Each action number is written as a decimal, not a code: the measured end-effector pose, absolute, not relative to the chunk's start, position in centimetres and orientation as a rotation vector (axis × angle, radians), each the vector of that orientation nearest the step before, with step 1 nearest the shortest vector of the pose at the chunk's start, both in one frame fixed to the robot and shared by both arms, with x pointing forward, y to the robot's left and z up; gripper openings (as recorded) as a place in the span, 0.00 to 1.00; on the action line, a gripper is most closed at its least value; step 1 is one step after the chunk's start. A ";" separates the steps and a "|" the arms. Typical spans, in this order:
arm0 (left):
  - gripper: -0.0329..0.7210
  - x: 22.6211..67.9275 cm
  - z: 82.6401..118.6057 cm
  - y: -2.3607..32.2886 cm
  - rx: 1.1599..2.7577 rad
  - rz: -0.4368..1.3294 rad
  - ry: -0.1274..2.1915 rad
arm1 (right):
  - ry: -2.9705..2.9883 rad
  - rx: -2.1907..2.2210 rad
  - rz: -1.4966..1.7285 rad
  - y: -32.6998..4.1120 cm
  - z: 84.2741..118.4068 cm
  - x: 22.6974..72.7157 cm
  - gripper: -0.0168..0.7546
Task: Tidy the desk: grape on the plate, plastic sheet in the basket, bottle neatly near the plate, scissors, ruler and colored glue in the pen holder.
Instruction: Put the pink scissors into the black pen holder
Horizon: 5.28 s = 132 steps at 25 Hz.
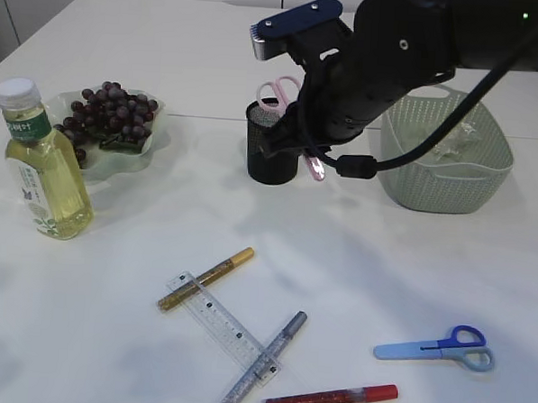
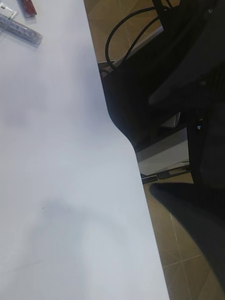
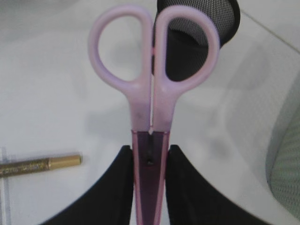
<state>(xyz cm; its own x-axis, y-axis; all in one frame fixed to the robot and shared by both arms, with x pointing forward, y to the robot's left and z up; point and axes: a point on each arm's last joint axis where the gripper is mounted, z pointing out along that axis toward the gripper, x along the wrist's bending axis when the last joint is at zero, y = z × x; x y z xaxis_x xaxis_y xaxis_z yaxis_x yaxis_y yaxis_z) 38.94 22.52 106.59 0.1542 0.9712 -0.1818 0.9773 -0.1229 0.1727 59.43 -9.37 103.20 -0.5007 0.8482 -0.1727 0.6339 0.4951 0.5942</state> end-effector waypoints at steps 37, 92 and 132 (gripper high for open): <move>0.52 38.9 106.6 22.5 2.181 -0.038 1.894 | 1.794 0.903 1.320 -10.2 100.9 68.3 0.25; 0.52 38.9 106.6 22.5 2.181 -0.038 1.894 | 1.834 0.907 1.264 -10.5 95.3 70.7 0.25; 0.52 38.9 106.6 22.5 2.181 -0.038 1.894 | 1.868 0.936 1.228 -10.6 94.2 70.8 0.31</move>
